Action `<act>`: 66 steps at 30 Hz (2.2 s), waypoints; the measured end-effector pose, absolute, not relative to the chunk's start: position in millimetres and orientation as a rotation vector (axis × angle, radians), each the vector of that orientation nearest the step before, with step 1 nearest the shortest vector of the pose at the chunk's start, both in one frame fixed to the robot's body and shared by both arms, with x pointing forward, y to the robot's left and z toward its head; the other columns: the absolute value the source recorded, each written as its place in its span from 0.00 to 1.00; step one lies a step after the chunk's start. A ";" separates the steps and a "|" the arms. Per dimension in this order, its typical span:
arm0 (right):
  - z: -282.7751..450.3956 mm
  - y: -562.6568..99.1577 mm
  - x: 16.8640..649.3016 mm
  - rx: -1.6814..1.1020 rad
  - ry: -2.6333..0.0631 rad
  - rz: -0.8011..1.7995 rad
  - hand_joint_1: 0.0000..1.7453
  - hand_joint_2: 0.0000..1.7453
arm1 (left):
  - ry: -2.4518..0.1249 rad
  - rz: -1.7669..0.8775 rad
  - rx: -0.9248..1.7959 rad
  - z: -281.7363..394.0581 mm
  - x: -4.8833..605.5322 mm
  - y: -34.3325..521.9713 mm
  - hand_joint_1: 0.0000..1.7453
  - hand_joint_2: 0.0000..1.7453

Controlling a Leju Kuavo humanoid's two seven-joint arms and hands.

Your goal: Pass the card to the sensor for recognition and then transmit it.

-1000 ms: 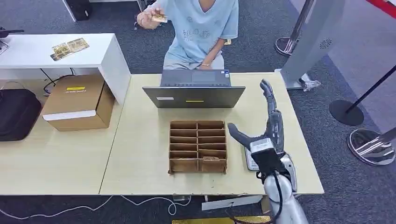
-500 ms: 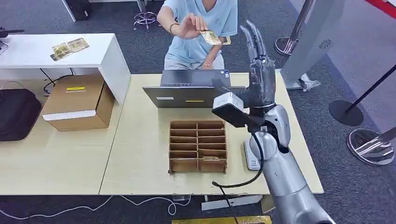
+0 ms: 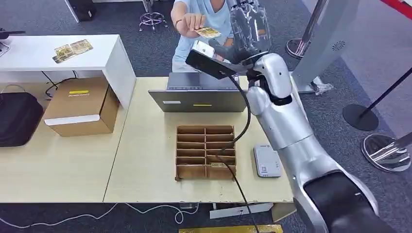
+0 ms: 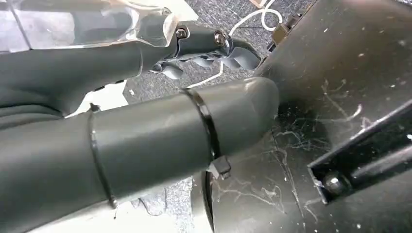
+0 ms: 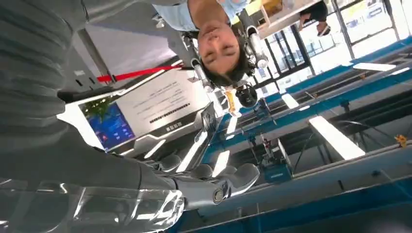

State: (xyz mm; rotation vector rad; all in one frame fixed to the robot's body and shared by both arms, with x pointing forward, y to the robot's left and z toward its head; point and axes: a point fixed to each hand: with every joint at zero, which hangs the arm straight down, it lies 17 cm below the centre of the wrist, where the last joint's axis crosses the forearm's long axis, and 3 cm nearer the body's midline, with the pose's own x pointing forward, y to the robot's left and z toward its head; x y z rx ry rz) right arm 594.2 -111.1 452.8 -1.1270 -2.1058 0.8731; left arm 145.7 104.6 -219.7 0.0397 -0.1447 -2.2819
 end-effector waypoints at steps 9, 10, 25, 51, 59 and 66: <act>450.7 -103.7 610.1 -1.196 -2.018 0.939 0.00 1.00 | -0.145 -2.275 0.034 -219.8 144.6 104.1 0.00 0.00; 452.7 -102.1 613.5 -1.217 -1.997 0.951 0.00 1.00 | -0.144 -2.269 0.033 -219.8 144.3 104.0 0.00 0.00; 453.9 -72.3 642.9 -1.331 -1.747 1.112 0.00 1.00 | -0.128 -2.175 0.023 -220.9 138.1 103.8 0.00 0.00; 420.2 -77.2 651.5 -1.308 -1.653 1.171 0.00 1.00 | -0.164 -2.096 -0.016 -222.3 131.5 95.1 0.00 0.00; 418.8 -79.0 652.2 -1.304 -1.653 1.170 1.00 1.00 | -0.176 -2.064 -0.030 -222.6 129.2 92.1 0.00 0.00; 422.2 -83.3 653.0 -1.301 -1.672 1.144 1.00 1.00 | -0.182 -2.033 -0.045 -222.9 126.5 89.5 0.00 0.00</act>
